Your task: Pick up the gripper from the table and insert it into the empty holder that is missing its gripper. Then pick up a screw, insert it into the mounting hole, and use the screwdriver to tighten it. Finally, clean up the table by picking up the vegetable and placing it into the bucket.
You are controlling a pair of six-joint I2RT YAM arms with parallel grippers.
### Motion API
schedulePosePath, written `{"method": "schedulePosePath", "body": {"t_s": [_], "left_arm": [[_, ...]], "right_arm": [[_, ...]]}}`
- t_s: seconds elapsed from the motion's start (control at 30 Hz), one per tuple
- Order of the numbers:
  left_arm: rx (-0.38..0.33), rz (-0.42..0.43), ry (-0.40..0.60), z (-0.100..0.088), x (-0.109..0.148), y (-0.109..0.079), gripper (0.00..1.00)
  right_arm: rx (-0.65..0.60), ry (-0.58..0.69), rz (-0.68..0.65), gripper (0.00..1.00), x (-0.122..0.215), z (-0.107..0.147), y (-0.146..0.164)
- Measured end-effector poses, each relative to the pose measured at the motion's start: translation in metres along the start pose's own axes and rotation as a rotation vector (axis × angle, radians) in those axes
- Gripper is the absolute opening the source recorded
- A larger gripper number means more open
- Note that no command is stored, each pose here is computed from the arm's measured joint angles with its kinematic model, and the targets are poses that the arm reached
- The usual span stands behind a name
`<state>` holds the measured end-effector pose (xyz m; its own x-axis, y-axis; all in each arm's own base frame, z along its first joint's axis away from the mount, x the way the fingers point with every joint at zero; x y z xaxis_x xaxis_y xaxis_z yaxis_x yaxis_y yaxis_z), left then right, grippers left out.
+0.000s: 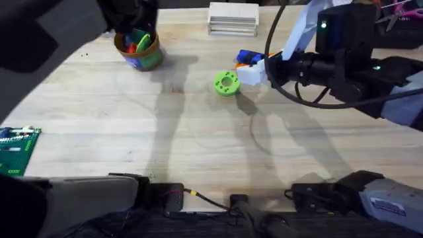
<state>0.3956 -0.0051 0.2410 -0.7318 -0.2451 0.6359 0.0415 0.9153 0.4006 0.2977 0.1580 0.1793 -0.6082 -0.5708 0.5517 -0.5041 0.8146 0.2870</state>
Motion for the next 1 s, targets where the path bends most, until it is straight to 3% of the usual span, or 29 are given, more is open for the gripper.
{"method": "schedulePosePath", "body": {"t_s": [0.07,0.1,0.13,0.3,0.43,0.7,0.77,0.93,1.0], "left_arm": [[0.098,-0.038,0.008,0.004,-0.006,0.016,0.029],[0.262,-0.084,0.039,0.015,-0.017,0.038,0.029],[0.331,-0.102,0.051,0.02,-0.021,0.045,0.029],[0.587,-0.133,0.049,0.029,-0.033,0.067,0.029],[0.676,-0.07,0.017,0.024,-0.045,0.062,0.029],[0.707,0.009,0.079,0.033,-0.067,0.042,0.029],[0.71,0.012,0.072,0.032,-0.068,0.042,0.152],[0.723,0.018,0.058,0.029,-0.068,0.043,0.906],[0.728,0.019,0.061,0.03,-0.068,0.042,0.986]], "right_arm": [[0.0,0.0,0.0,0.983,0.0,0.0,0.0],[0.0,0.0,0.0,0.983,0.0,0.0,0.0],[0.0,0.0,0.0,0.981,0.0,0.0,0.0],[0.0,0.0,0.0,0.982,0.0,0.0,0.0],[0.0,0.0,0.0,0.982,0.0,0.0,0.0],[0.0,0.0,0.0,0.983,0.0,0.0,0.0],[0.0,0.0,0.0,0.983,0.0,0.0,0.0],[0.0,0.0,0.0,0.983,0.0,0.0,0.0],[0.0,0.0,0.0,0.983,0.0,0.0,0.0]]}}
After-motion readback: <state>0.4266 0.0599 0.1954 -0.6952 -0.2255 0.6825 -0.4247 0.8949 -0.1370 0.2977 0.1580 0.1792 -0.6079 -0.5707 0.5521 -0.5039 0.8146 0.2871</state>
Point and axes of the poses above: each hand's point on the last joint's axis, 136 mm out from that joint toward the fingers, its own x axis back along the fingers, its own y axis along the line the jaws close on, z = x × y, the point moved 5 cm from there along x, back along the fingers, and after that the axes turned 5 degrees about -x, right-handed, at the moved point
